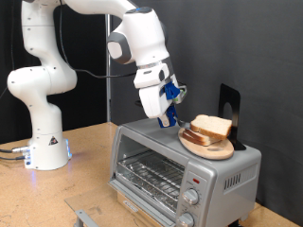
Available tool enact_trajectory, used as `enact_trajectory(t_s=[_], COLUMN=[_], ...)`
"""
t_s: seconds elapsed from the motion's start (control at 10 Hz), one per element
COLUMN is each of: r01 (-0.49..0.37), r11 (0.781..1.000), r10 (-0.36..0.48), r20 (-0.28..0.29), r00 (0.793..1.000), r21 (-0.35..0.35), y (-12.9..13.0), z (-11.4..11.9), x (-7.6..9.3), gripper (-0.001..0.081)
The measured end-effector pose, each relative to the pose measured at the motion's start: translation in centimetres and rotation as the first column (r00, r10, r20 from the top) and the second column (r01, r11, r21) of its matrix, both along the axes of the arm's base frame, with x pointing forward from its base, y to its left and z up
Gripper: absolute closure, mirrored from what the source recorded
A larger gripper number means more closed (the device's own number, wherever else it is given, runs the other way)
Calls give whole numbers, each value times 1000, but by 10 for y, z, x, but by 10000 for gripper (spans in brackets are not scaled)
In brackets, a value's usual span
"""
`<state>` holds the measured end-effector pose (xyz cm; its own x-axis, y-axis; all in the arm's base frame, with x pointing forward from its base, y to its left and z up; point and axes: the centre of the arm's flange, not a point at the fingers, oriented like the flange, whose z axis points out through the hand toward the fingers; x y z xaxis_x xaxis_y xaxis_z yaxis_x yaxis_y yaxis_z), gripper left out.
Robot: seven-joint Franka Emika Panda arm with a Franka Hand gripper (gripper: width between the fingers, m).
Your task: Make a piece of toast with the oven
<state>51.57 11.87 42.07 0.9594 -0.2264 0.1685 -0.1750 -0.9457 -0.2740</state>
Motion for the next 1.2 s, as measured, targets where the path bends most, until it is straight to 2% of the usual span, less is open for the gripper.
enact_trajectory(t_s=[0.6,0.8,1.2], r01=[-33,-35,-34], r11=[991,990,991], r10=[19,20,25], r20=[109,110,78], r00=[994,994,997], r21=[131,137,126], y=[-8,-15,-32], z=[12,18,15], x=[2,-5,-26], gripper=[443,443,443])
